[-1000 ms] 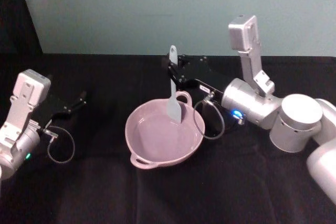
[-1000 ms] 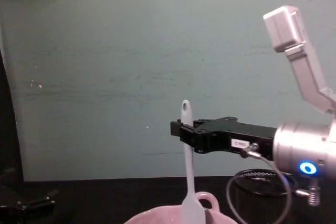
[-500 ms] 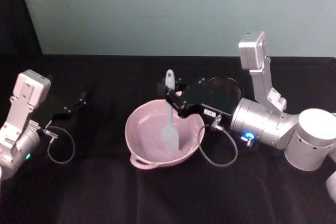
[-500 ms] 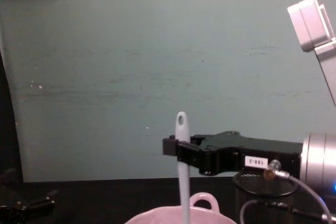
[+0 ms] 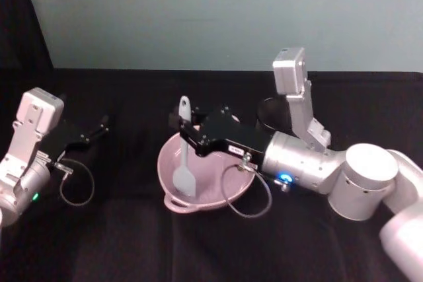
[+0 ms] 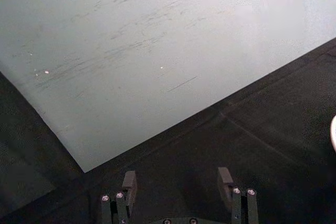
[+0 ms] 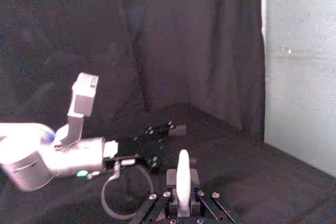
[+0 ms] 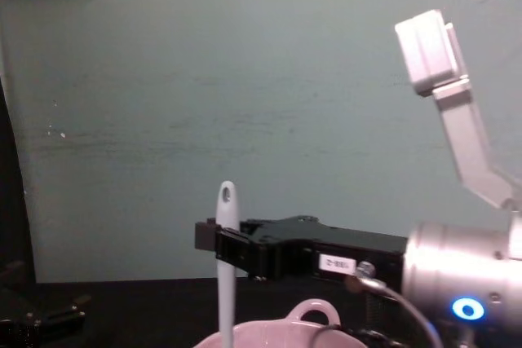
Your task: Use the one hand to pick up the spoon and stir the clear water in the bowl.
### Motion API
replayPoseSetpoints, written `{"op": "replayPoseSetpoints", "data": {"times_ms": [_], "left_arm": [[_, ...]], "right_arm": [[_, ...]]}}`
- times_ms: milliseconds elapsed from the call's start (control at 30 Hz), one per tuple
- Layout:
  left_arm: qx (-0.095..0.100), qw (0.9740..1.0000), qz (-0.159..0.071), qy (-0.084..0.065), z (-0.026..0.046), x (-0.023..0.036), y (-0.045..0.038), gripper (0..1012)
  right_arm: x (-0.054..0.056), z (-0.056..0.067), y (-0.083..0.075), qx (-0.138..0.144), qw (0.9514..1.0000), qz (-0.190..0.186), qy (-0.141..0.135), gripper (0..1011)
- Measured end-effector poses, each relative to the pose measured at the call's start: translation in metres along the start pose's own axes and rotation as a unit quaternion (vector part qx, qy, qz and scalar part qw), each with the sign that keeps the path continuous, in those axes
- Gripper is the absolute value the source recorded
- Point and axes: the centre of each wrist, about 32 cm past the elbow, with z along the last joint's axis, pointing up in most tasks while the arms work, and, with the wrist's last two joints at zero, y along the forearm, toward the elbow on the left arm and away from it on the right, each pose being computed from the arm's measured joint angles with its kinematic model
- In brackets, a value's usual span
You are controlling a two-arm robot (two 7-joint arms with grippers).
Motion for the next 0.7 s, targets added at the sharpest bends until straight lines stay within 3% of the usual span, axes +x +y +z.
{"op": "replayPoseSetpoints", "data": {"times_ms": [333,700], "left_arm": [[0.000,1.0000,0.000,0.000,0.0000,0.0000,0.0000,1011],[0.000,1.0000,0.000,0.000,0.0000,0.0000,0.0000,1011]], "right_arm": [[0.013,-0.012,0.028,0.030,0.9981,-0.051,-0.021,116],[0.030,-0.012,0.027,0.045,0.9918,-0.105,-0.056,117]]}}
